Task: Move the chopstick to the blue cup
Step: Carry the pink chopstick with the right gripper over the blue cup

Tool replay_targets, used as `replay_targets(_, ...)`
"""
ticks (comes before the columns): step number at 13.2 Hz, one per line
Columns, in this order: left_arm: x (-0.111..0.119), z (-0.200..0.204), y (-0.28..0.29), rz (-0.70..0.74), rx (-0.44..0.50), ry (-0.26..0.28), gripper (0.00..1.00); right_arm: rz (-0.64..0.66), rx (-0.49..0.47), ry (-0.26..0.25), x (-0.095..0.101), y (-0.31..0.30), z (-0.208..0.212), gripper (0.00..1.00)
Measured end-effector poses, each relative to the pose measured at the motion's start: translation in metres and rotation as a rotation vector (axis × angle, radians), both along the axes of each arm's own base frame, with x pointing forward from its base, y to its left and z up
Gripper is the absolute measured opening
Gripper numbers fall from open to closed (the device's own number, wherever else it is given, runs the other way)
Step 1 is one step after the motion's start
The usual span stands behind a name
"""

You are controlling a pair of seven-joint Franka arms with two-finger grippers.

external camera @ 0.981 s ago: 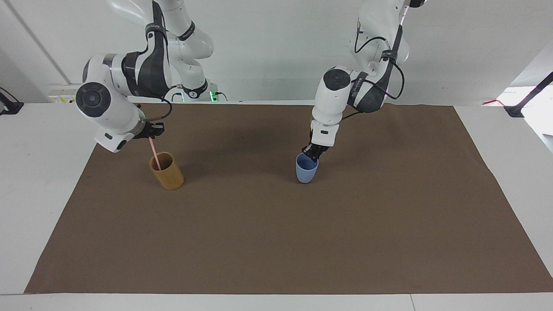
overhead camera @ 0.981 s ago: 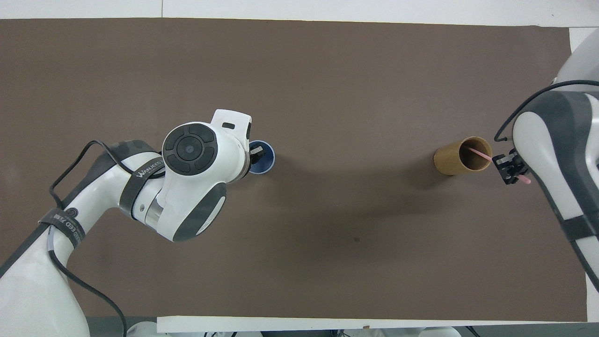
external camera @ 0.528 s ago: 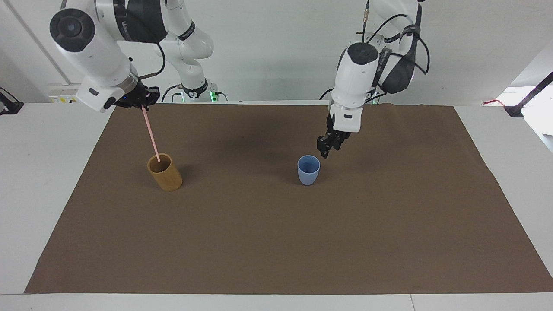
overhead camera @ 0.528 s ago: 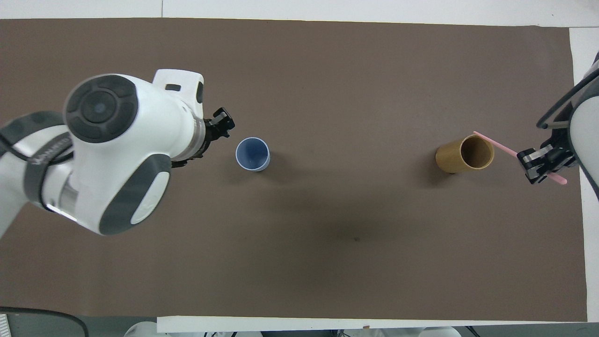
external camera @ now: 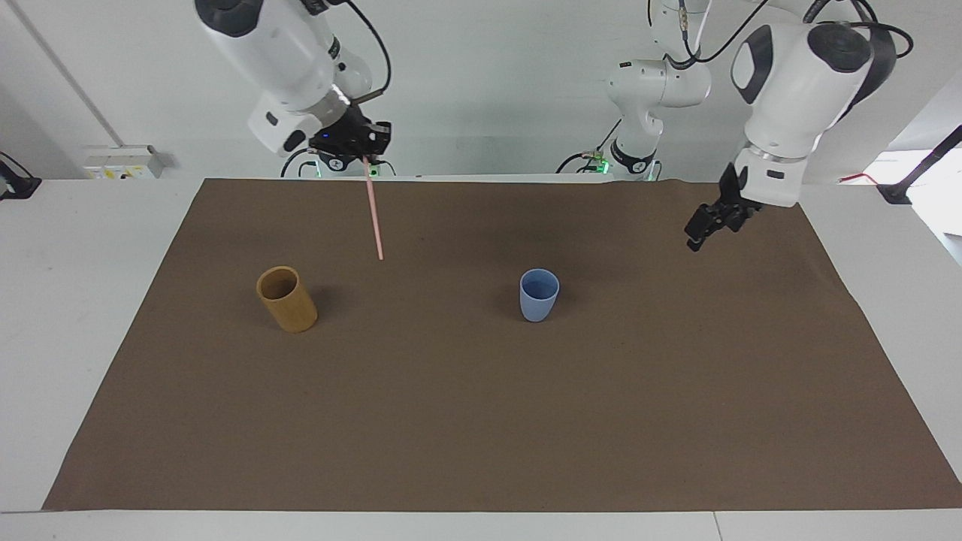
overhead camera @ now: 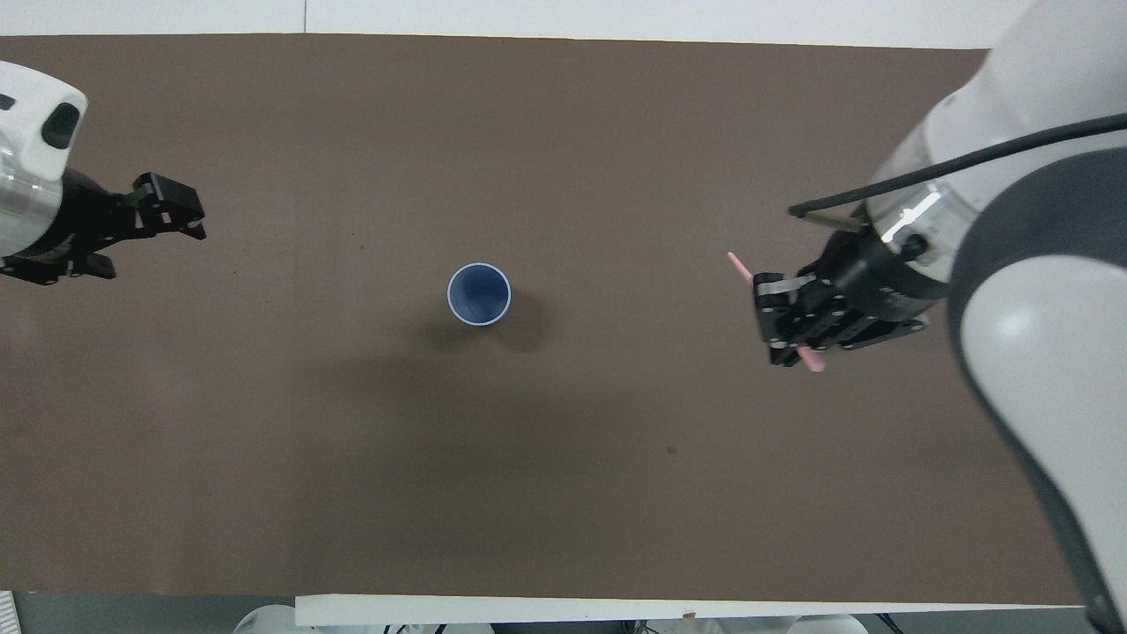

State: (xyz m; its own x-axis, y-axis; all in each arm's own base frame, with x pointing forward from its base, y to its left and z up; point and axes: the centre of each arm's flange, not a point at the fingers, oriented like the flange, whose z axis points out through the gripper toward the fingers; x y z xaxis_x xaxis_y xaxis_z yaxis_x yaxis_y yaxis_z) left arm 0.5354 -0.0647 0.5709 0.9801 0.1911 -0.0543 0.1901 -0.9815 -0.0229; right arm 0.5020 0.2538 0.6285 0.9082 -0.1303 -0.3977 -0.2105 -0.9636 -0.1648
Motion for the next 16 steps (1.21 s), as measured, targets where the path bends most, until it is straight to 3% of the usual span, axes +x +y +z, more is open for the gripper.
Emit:
replay_targets(3,0.005,0.025,0.051,-0.181,-0.021,0.04,1.0,-0.131,0.025,0.005,-0.016,0.118,-0.033,0.08)
replay_targets(7,0.013,0.028,0.043,-0.237,-0.027,0.068,1.0,-0.171,0.016,0.031,-0.029,0.199,-0.094,0.08)
replay_targets(10,0.013,0.033,0.039,-0.245,-0.024,0.063,1.0,-0.21,-0.01,0.055,-0.037,0.212,-0.119,0.08)
replay_targets(16,0.014,0.035,0.044,-0.236,-0.023,0.056,1.0,-0.231,0.042,0.054,-0.018,0.185,-0.132,0.08)
